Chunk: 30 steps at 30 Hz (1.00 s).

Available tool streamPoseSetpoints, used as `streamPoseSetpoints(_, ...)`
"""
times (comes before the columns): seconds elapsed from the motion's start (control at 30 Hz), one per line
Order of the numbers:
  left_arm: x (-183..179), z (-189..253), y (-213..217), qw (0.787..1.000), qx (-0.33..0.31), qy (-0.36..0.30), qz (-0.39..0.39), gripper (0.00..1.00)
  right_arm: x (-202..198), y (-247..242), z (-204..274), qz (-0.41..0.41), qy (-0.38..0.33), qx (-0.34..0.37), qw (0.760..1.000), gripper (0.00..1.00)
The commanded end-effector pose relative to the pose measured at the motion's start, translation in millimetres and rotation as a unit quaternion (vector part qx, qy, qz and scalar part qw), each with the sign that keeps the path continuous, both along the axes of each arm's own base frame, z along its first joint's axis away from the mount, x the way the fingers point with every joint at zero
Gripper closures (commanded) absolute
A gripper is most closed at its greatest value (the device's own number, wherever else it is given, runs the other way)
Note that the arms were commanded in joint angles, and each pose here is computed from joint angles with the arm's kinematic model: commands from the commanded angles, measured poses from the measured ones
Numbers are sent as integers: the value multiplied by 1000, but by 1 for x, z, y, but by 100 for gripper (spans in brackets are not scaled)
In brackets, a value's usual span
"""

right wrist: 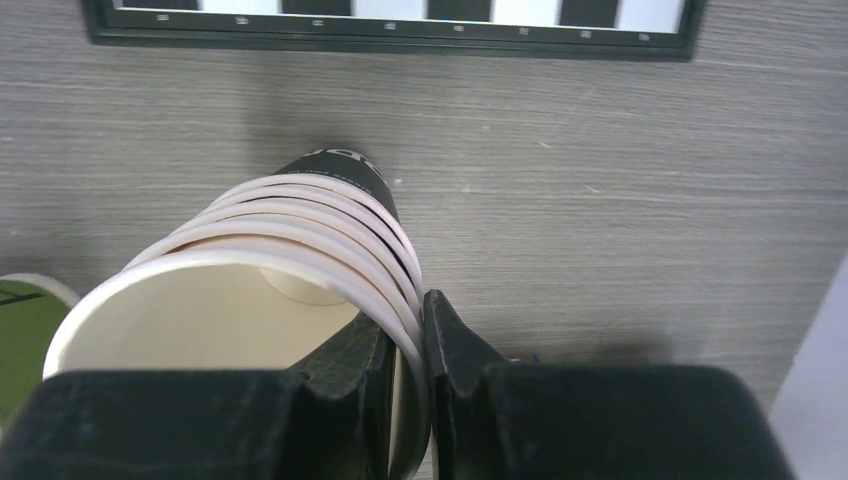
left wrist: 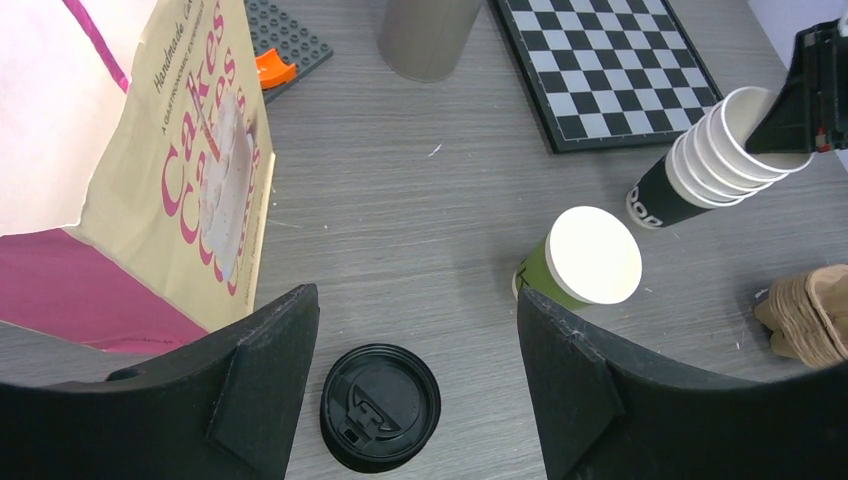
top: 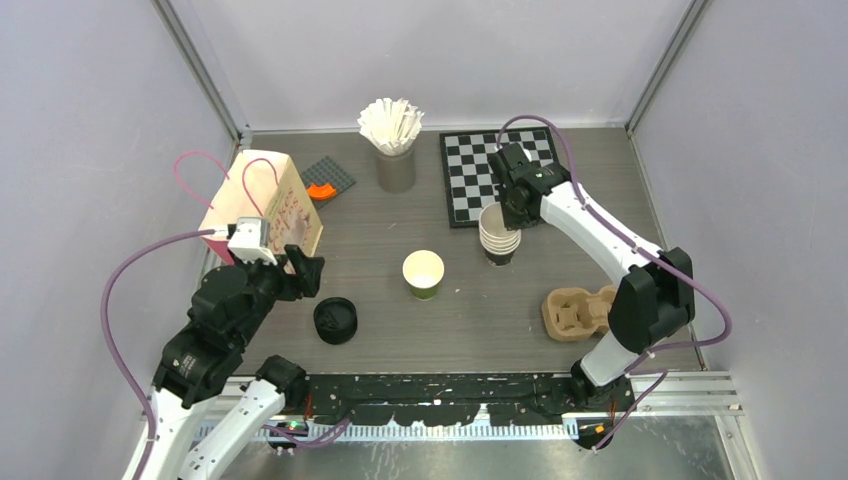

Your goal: Pack the takeout coffee

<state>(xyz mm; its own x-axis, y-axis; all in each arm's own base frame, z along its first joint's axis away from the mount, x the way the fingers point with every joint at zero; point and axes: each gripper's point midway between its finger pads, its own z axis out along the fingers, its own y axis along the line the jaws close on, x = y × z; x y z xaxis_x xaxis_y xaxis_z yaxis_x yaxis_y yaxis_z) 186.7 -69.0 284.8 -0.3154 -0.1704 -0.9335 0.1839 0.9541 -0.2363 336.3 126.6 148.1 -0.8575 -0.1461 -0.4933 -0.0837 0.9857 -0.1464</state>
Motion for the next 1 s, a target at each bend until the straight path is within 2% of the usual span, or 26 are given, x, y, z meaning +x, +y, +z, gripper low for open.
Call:
streamPoseSetpoints(0.0, 4, -1, -6, 1000, 0, 2, -12, 26, -5, -47, 22, -43, -26, -60, 997, 84)
streamPoseSetpoints(0.3, 9, -9, -16, 999, 8, 18, -32, 26, -16, -126, 17, -155, -10, -31, 987, 84)
streamPoseSetpoints(0.43, 12, -17, -25, 998, 14, 31, -55, 26, -26, -146, 17, -184, -11, -26, 983, 84)
streamPoseSetpoints(0.53, 15, -23, -35, 996, 20, 45, -78, 26, -24, -148, 25, -191, -33, -17, 981, 77)
streamPoseSetpoints(0.83, 23, -51, -47, 985, 51, 134, -99, 27, -27, -154, 34, -215, -41, -20, 976, 55)
streamPoseSetpoints(0.97, 26, -60, -50, 981, 57, 159, -100, 28, -29, -163, 56, -231, -56, -39, 971, 52)
